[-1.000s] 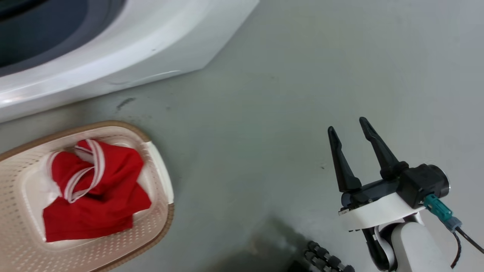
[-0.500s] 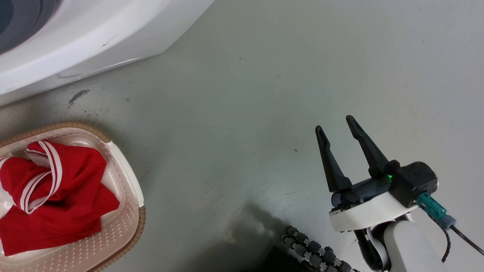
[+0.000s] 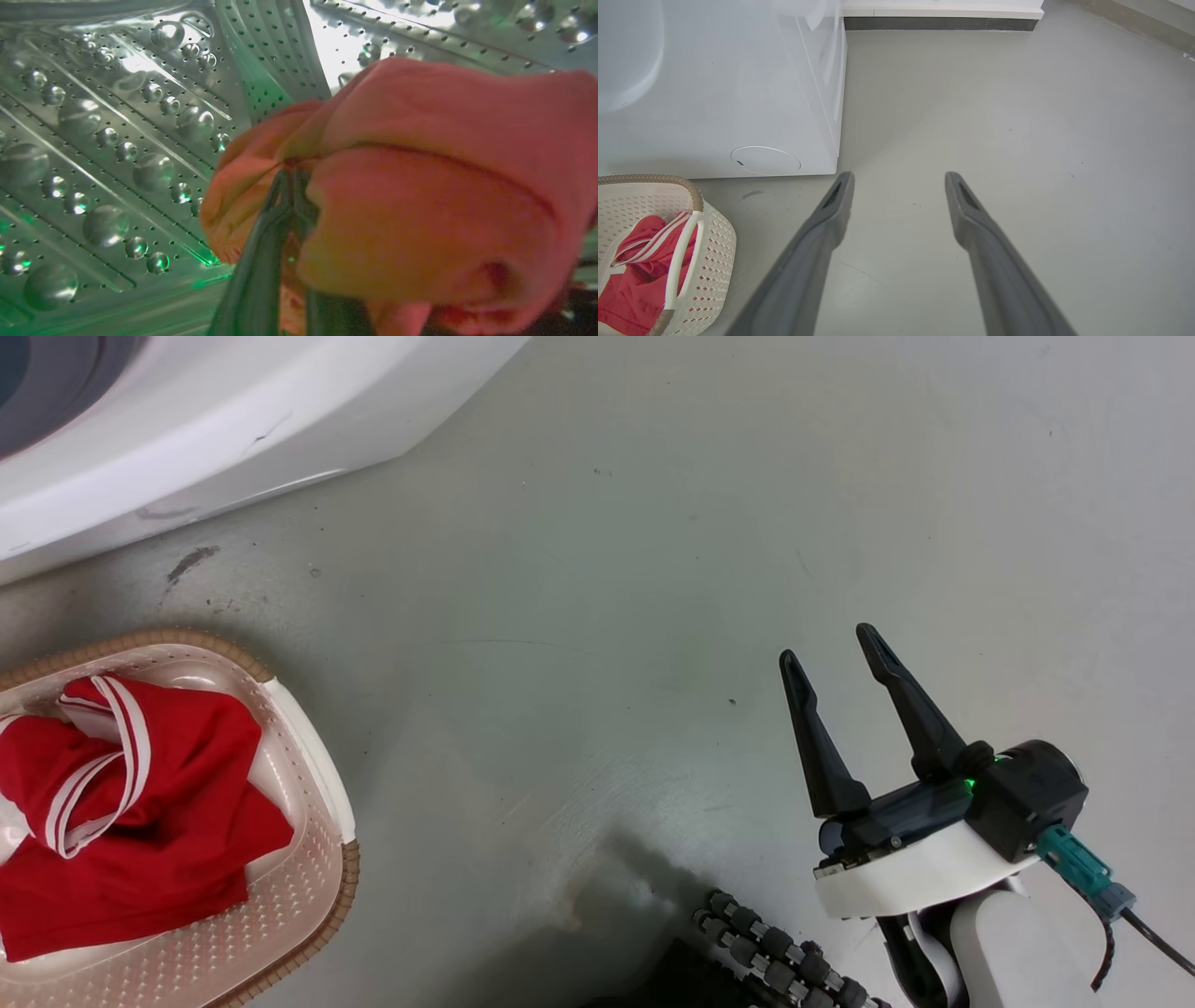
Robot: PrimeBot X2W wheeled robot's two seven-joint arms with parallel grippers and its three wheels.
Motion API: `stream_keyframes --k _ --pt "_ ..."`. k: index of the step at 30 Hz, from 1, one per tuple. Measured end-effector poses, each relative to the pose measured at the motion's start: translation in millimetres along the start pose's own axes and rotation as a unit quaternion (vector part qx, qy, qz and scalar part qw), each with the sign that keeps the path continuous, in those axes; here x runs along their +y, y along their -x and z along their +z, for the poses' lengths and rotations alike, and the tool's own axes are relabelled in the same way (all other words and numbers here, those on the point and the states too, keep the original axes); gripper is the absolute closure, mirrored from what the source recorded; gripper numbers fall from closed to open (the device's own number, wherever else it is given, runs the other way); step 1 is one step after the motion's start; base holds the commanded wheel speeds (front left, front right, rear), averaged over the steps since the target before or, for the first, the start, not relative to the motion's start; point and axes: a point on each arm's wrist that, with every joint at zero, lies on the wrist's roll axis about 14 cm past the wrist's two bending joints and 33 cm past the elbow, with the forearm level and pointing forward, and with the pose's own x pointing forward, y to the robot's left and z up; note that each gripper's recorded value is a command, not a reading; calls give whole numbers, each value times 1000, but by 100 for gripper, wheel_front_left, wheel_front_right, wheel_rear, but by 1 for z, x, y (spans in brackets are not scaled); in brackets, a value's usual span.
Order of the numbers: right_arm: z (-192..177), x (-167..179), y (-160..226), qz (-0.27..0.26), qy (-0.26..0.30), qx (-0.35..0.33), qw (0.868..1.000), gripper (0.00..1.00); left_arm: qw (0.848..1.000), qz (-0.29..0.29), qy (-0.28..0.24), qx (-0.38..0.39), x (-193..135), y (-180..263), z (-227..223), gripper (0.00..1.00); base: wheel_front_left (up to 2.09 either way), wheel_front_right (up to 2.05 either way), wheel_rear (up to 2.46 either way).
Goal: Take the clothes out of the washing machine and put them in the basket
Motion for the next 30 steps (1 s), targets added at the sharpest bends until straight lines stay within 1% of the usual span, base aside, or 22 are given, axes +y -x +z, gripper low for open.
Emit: stream_keyframes --k 4,8,14,20,25,30 --pt "2 1 0 2 0 -3 1000 0 1000 2 -1 -19 3 3 10 100 0 0 0" --pt "8 2 -1 5 0 -12 1000 0 999 13 -1 -43 14 10 21 100 0 0 0" --pt "19 0 -4 6 10 -31 999 0 996 6 6 -89 11 30 40 100 0 0 0" --pt "35 -2 -3 8 21 -56 998 0 992 0 14 -127 7 58 40 100 0 0 0" --pt "51 -2 -2 10 32 -82 996 0 987 -6 32 -160 5 88 40 100 0 0 0" --pt "66 2 1 17 39 -108 993 0 981 -2 24 -190 8 122 38 100 0 0 0"
